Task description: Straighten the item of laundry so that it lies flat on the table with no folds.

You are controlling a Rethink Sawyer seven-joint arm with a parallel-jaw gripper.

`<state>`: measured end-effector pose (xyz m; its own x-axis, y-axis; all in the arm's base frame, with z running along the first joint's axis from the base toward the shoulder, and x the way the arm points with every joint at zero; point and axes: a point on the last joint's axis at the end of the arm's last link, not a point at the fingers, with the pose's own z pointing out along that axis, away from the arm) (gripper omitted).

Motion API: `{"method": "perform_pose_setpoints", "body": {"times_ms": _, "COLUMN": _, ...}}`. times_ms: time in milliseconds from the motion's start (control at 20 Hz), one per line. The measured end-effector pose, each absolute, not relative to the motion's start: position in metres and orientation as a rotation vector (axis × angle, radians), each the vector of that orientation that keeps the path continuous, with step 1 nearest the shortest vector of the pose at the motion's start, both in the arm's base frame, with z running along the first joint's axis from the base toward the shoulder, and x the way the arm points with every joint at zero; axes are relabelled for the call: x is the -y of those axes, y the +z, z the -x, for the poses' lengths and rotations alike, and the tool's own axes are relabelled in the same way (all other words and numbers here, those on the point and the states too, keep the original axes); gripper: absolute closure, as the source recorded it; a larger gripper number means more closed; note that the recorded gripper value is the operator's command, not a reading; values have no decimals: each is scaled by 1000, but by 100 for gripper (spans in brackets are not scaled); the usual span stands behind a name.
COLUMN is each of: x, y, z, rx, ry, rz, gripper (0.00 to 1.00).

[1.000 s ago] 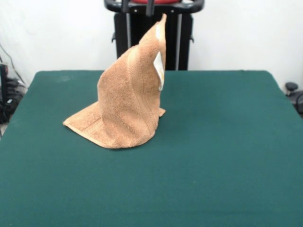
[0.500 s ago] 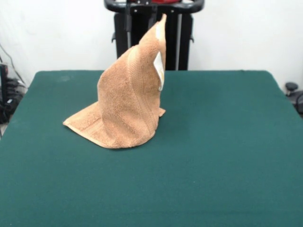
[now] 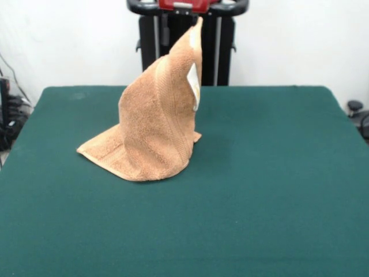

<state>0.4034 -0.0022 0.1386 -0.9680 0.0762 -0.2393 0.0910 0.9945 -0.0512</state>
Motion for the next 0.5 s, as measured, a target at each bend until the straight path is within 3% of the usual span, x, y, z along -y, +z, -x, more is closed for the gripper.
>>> {"method": "perform_pose_setpoints", "body": {"times_ms": 500, "x": -9, "y": 132, "z": -386, "rx": -2930, "ry": -71, "rz": -115, "gripper": 0}}
